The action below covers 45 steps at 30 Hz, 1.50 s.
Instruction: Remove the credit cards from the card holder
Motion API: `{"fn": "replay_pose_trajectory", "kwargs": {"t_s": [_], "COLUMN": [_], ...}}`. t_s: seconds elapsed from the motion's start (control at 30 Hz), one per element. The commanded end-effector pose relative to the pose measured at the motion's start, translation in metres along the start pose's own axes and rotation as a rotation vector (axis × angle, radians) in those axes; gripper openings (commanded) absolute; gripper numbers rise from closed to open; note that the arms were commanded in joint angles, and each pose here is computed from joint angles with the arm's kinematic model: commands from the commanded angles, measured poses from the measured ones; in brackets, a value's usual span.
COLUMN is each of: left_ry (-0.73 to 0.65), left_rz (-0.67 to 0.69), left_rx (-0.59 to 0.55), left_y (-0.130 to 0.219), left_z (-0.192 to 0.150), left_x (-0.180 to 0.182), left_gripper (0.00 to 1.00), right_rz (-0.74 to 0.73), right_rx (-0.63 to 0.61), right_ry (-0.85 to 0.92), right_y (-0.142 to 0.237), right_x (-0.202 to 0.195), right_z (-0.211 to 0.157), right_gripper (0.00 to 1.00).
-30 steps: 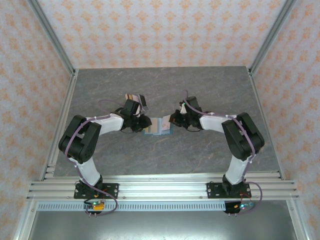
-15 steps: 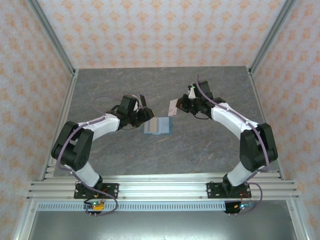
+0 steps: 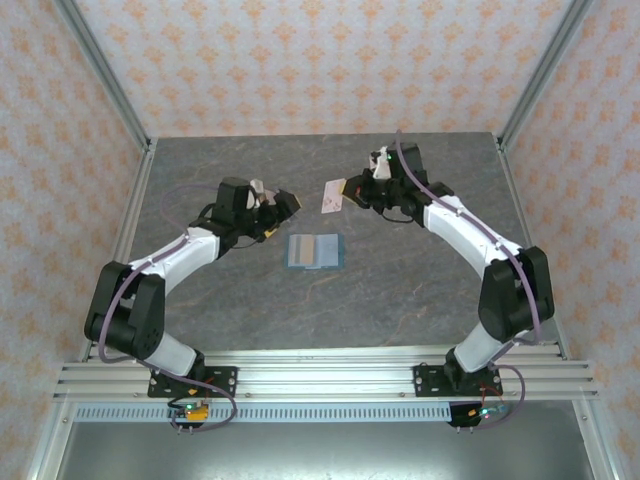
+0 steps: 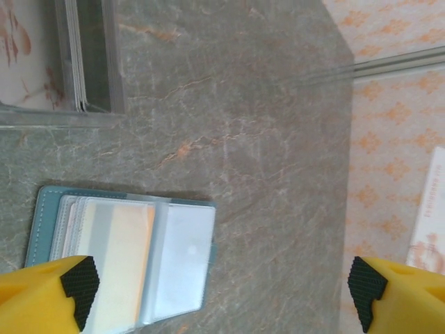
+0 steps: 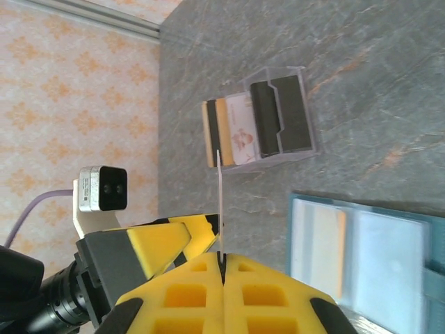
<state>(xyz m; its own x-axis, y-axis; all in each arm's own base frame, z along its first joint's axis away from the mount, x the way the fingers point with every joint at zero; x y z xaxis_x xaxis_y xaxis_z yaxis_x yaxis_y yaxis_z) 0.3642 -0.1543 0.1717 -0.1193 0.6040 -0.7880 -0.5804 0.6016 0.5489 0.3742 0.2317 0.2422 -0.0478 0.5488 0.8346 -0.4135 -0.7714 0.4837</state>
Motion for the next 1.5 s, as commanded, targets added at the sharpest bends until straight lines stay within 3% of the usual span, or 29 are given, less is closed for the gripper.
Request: {"fn": "replay_pose_trajectory", "kwargs": {"t_s": [0.0, 0.37, 0.6, 1.07, 1.33, 1.4, 1.47], "left_ry": [-0.039, -0.002, 0.024, 0.092, 0.069, 0.056, 0.030], "left_rz": [-0.100, -0.326, -0.425, -0.567, -0.534, -0.507, -0.443], "left_rx": [0.023, 0.015, 0.022, 0.050, 0.050, 0.044, 0.032], "left_y": [0.016, 0.028, 0.033, 0.035, 0.037, 0.036, 0.036], "left_z": [0.001, 0.018, 0.021, 0.024, 0.022, 0.021, 0.020], "left_x": [-0.024, -0.074, -0.091, -0.107, -0.106, -0.102, -0.095], "left_gripper": [0.98, 1.00, 0.91, 0.37, 0.08, 0.00, 0.00], "right_rz": [0.135, 0.302, 0.368, 0.453, 0.411, 0.369, 0.285], "right_rx": [0.011, 0.108, 0.127, 0.180, 0.187, 0.187, 0.177], "right_ry": [-0.021, -0.084, -0.099, -0.108, -0.094, -0.088, -0.072], "right_y": [-0.007, -0.023, -0.018, -0.010, -0.013, -0.014, -0.013], "right_x": [0.018, 0.038, 0.049, 0.057, 0.051, 0.045, 0.035], "right_z": [0.007, 0.013, 0.012, 0.001, 0.000, -0.002, -0.005], "right_gripper": [0.00, 0.00, 0.00, 0.00, 0.00, 0.08, 0.29]}}
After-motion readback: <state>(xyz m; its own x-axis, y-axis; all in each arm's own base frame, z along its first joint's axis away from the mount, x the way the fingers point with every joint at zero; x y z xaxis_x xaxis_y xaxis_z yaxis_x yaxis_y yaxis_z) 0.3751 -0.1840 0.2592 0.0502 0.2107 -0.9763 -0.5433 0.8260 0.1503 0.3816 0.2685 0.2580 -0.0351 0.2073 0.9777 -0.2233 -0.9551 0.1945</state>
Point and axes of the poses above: each hand's point on the last joint's axis, 136 mm out from that joint toward the fingers, its own y axis back along the fingers, its own x axis along the line the jaws close on, z = x × y, the point moved 4 cm from there along y, back along the fingers, and after that the axes turned 1 degree about -y, right-handed, at the moved point
